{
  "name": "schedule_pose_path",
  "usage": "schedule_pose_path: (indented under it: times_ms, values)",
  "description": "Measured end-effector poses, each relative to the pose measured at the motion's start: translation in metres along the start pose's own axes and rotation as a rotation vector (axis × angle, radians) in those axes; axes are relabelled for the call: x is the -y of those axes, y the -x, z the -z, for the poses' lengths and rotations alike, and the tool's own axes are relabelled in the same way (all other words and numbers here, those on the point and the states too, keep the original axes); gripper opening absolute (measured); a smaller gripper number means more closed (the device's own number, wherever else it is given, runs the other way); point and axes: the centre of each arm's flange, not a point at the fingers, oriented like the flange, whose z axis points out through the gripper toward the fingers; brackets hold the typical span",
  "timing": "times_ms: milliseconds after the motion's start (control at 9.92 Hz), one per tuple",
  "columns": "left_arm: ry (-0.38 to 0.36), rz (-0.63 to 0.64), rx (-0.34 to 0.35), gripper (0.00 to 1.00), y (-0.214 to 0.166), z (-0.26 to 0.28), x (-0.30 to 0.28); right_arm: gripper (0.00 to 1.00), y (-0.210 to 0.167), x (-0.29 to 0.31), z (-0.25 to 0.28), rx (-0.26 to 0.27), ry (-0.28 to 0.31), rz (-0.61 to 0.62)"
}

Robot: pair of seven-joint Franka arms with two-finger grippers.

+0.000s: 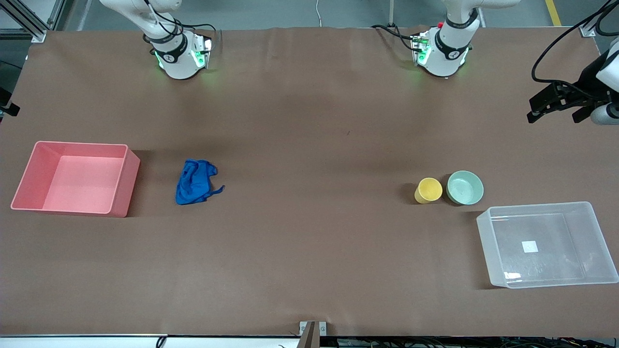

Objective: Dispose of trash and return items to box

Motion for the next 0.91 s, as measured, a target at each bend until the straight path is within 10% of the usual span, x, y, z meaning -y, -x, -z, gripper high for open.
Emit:
schedule_pose_path:
  times_ms: [908]
  values:
    - [-0.002, 0.011, -0.011, 1.00, -0.020, -0.020, 0.005, 1.00, 0.001, 0.000, -0.001, 0.006, 0.000, 0.000]
